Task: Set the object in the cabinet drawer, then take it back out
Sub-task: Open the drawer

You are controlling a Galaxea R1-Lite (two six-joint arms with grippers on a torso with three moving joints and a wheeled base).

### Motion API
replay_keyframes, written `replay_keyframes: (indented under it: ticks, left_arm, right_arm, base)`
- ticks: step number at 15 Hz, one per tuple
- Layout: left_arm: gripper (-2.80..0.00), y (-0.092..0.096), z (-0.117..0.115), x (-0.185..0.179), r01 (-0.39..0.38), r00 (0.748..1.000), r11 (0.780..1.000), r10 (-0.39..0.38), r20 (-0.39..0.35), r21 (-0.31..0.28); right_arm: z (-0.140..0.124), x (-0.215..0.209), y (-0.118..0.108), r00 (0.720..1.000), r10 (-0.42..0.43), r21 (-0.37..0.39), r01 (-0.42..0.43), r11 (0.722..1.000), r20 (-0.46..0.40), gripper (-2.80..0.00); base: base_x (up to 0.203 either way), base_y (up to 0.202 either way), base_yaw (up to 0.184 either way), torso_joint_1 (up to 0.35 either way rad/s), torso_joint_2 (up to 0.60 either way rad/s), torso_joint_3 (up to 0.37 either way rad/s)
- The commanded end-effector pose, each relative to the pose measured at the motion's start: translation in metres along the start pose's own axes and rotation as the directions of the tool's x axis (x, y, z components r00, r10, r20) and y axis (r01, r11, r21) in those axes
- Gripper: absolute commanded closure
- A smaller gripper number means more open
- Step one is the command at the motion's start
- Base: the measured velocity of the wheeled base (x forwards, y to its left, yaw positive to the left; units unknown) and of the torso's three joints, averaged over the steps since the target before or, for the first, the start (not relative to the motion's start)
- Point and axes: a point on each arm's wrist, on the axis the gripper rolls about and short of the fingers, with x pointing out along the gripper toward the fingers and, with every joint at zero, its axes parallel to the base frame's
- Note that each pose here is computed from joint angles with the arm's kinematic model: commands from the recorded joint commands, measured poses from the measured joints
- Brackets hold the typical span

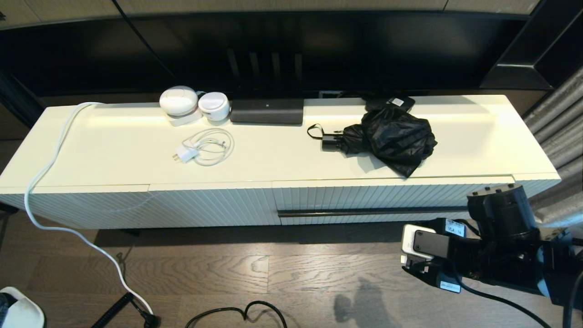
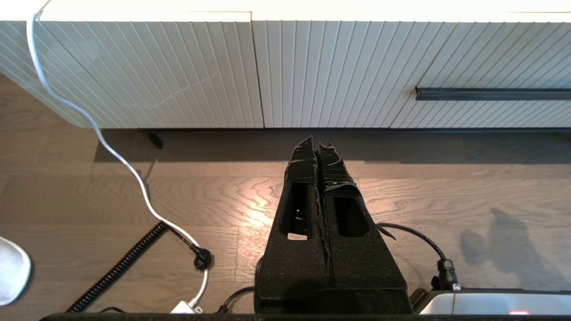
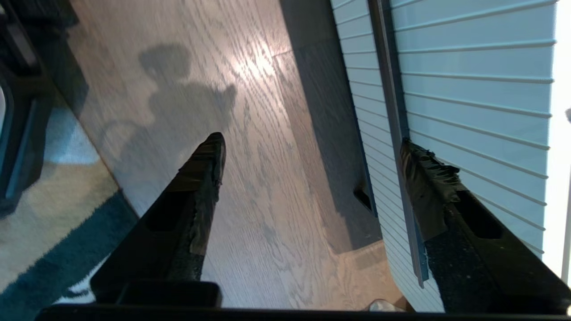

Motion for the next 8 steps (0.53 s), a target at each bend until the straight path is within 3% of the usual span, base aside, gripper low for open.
replay_keyframes:
  ticks: [1,3,8]
  left_arm:
    - [0.00,0.0000,0.0000,0.0001,0.000,1.000,1.000,0.000,0.000,-0.001]
    - [0.00,0.0000,-0.0001,0.0001,-0.001,1.000,1.000,0.001,-0.002,0.000]
    - [0.00,0.0000,-0.0002,0.0001,0.000,1.000,1.000,0.000,-0.002,-0.001]
  right_arm:
    - [-0.0025,0.0047,0.0011,1.000,0.012,-0.019,-0.012,1.000,-0.014,-2.80]
    - [-0.0073,0.0049,0.0012,1.000,0.015,-0.091,-0.017,0.996,-0.027,-2.80]
    - [-0.0092,0.0089,0.0009,1.000,-0.025,-0.158,0.025,0.987,-0.001,-2.80]
  base:
    - [0.000,0.000,0.000,0.000,0.00,0.000]
    - [0.000,0.000,0.000,0.000,0.00,0.000]
    - [0.000,0.000,0.000,0.000,0.00,0.000]
